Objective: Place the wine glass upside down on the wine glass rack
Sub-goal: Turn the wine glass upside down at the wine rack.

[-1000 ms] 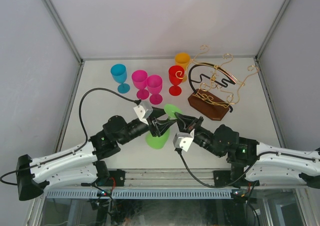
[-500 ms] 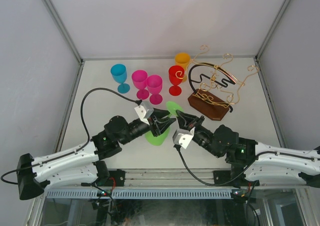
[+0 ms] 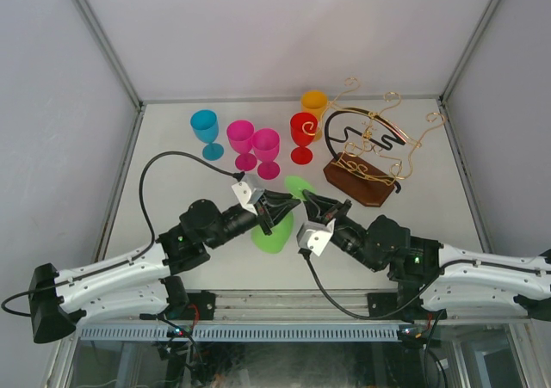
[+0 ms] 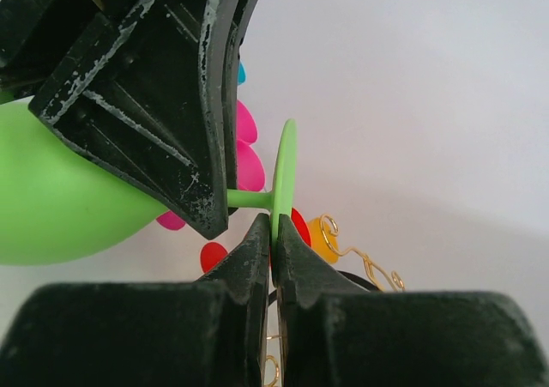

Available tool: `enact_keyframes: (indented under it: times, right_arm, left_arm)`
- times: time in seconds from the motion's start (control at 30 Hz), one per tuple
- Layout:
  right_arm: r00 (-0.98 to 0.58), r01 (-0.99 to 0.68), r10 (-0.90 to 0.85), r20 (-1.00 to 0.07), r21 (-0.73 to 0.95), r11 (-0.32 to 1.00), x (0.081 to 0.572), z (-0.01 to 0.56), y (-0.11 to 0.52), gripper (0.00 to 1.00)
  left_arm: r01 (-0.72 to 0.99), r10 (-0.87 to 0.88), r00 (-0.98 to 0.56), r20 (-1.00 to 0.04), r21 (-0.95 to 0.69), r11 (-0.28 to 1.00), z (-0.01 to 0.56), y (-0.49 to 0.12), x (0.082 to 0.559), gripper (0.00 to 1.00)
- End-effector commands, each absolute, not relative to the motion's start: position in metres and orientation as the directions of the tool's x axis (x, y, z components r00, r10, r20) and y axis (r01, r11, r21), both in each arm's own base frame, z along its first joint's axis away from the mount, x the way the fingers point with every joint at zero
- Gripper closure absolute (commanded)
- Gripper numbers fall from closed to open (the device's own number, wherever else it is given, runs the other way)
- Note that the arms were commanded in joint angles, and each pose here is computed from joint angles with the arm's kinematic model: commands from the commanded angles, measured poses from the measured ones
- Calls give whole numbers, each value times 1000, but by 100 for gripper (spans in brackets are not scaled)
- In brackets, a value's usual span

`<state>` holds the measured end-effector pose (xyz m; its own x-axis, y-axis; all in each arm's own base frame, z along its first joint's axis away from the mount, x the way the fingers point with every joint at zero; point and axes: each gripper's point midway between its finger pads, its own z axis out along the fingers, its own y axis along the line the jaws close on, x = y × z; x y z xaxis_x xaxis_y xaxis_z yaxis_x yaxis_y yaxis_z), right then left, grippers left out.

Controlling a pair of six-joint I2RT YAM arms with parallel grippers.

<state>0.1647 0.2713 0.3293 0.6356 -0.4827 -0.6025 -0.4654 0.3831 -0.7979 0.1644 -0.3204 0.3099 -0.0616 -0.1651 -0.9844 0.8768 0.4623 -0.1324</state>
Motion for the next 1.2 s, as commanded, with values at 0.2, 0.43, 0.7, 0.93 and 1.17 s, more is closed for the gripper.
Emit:
enact_keyframes:
  times: [0.2, 0.43, 0.7, 0.93, 1.17]
  right_arm:
    - [630, -474, -400, -666, -737, 481, 162, 361, 272, 100]
    - [613, -478, -405, -679, -726, 494, 164, 359, 271, 100]
    - [595, -480, -422, -684, -724, 496, 166, 354, 270, 100]
    - [589, -477, -428, -685, -723, 500, 168, 354, 268, 99]
    - [585, -478, -440, -681, -728, 491, 168, 350, 269, 92]
  left_arm:
    - [863, -196, -71, -978, -159, 479, 322, -315, 165, 100]
    - [835, -171, -120, -978, -193, 516, 318, -310, 169, 100]
    - [840, -169, -125, -978, -195, 506, 321, -307, 165, 100]
    - [816, -152, -134, -979, -196, 543, 315, -303, 170, 100]
    - [812, -140, -139, -980, -194, 551, 314, -301, 171, 100]
